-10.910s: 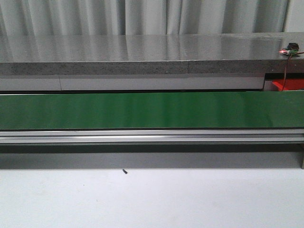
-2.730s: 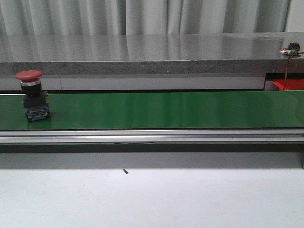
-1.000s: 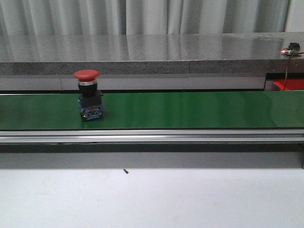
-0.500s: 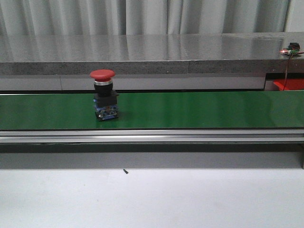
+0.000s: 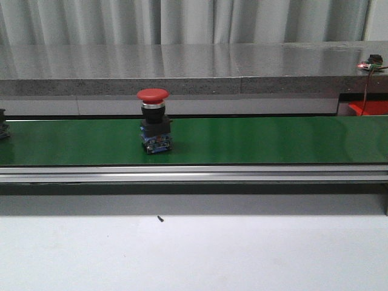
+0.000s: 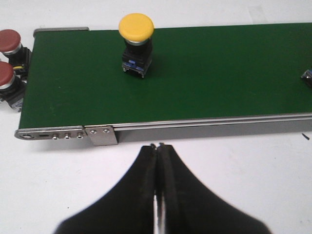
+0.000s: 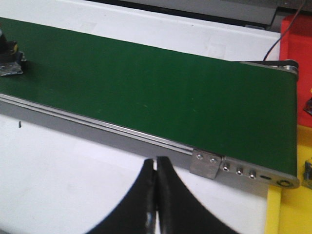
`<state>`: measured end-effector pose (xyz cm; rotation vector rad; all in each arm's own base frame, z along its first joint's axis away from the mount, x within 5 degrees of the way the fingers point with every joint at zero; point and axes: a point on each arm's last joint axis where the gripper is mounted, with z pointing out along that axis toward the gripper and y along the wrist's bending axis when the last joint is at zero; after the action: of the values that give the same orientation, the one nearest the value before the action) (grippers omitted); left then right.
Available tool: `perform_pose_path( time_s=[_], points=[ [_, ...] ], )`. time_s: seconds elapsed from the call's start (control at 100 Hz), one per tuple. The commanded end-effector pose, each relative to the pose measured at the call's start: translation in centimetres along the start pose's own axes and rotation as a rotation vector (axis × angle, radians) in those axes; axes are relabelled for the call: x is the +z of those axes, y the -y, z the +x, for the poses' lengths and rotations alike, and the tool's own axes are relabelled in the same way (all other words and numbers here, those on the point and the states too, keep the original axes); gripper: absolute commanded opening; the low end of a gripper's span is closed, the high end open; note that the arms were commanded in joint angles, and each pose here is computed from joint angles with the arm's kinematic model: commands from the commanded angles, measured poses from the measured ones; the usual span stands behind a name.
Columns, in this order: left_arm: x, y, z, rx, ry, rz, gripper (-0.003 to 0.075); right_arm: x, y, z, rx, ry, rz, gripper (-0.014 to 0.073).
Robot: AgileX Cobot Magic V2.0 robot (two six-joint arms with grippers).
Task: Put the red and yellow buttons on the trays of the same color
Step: 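Lower the right gripper onto the red button on the belt and grasp it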
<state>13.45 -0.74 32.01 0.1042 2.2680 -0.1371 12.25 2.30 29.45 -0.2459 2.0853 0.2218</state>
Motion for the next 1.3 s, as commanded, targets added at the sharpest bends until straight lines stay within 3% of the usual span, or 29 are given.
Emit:
perform_pose_path(
  time_s=[0.0,0.14,0.21,0.31,0.43,0.5,0.77,1.04,1.29],
  points=[
    [-1.5,0.3,-0.9,0.008,0.138,-0.008,-0.002,0.3,0.0,-2.7,-0.024,0.022,-0.018,-0.0066],
    [-2.4,0.4,-0.7,0.015,0.172,-0.01,-0.002,2.1,-0.3,-5.5,-0.044,-0.018,-0.073,-0.006],
    [-2.4,0.5,-0.6,0.016,0.174,-0.01,-0.002,3.1,-0.6,-6.9,-0.058,-0.035,-0.101,-0.0009],
    [-2.4,0.5,-0.7,0.016,0.174,-0.01,-0.002,4.7,-1.2,-9.0,-0.081,-0.062,-0.149,0.0164],
    [-2.4,0.5,-0.7,0.016,0.174,-0.01,-0.002,6.8,-2.3,-10.9,-0.111,-0.102,-0.214,0.0434],
    [-2.4,0.5,-0.7,0.016,0.174,-0.01,-0.002,8.0,-3.2,-11.9,-0.13,-0.121,-0.251,0.0508],
    [-2.4,0.5,-0.7,0.016,0.174,-0.01,-0.002,12.4,-6.9,-13.9,-0.149,-0.185,-0.338,0.0509],
    [-2.4,0.5,-0.7,0.016,0.174,-0.01,-0.002,16.2,-10.0,-13.9,-0.199,-0.269,-0.286,0.0509],
    [-2.4,0.5,-0.7,0.016,0.174,-0.01,-0.002,18.5,-11.6,-13.4,-0.198,-0.327,-0.308,0.0509]
  ],
)
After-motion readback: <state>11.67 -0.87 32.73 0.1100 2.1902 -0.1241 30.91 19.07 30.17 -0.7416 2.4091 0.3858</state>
